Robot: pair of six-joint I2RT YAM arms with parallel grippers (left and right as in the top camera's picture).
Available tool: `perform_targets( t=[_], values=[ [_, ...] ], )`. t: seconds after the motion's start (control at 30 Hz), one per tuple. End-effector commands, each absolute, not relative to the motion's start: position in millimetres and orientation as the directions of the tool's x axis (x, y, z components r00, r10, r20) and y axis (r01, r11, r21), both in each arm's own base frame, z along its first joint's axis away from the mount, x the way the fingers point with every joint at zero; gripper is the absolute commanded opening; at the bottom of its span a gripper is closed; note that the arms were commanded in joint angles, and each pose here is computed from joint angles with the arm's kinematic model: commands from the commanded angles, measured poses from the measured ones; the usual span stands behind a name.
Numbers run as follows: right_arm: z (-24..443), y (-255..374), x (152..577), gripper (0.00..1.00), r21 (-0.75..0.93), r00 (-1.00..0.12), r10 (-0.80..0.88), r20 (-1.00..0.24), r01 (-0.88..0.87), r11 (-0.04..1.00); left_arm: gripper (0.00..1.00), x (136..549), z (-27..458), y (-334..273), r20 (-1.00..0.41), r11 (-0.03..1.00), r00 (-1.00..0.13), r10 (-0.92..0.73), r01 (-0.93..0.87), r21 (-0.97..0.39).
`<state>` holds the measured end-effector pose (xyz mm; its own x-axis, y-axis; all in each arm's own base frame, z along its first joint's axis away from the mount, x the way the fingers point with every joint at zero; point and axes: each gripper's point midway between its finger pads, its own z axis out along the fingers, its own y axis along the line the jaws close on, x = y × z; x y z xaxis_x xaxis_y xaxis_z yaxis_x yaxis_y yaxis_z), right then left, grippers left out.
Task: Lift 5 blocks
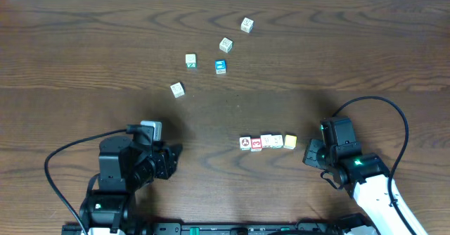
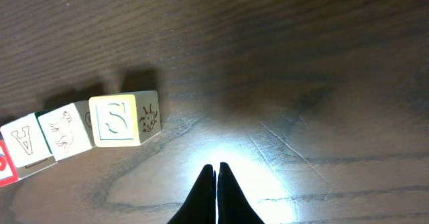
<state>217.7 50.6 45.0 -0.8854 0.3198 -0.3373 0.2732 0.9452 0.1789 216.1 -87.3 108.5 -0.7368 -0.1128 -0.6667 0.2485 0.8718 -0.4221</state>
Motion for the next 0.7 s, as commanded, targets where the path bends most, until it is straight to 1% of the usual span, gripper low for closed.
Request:
perform_targets(
  t=[0.0,0.17,0.27,0.33,0.47,0.6,0.67],
  values=[
    [47,50,219,0.01,0.183,-0.884,0.315,-0.345,0.266,0.947,0.08,218,116,-93,-0.691,0.856,-0.717,-0.097,0.294,-0.426],
    [49,50,222,0.01,0.188,-0.879,0.316,-0.356,0.264,0.946,0.07,223,108,-83,-0.681,0.889,-0.726,-0.102,0.241,-0.389],
    [50,50,224,0.02,0.188,-0.874,0.317,-0.368,0.264,0.946,0.07,225,94,-78,-0.646,0.904,-0.758,-0.091,0.21,-0.373],
    [50,50,224,0.04,0.188,-0.874,0.317,-0.368,0.264,0.946,0.07,227,84,-78,-0.613,0.905,-0.785,-0.087,0.196,-0.379],
    [42,53,218,0.02,0.193,-0.891,0.317,-0.325,0.265,0.945,0.07,239,74,-86,-0.577,0.882,-0.809,-0.115,0.185,-0.435],
    [29,59,214,0.01,0.205,-0.904,0.34,-0.258,0.293,0.934,0.07,244,55,-87,-0.478,0.866,-0.854,-0.203,0.071,-0.496],
    [23,59,214,0.01,0.197,-0.909,0.342,-0.238,0.299,0.934,0.07,243,49,-90,-0.445,0.855,-0.87,-0.213,0.055,-0.516]
  ],
)
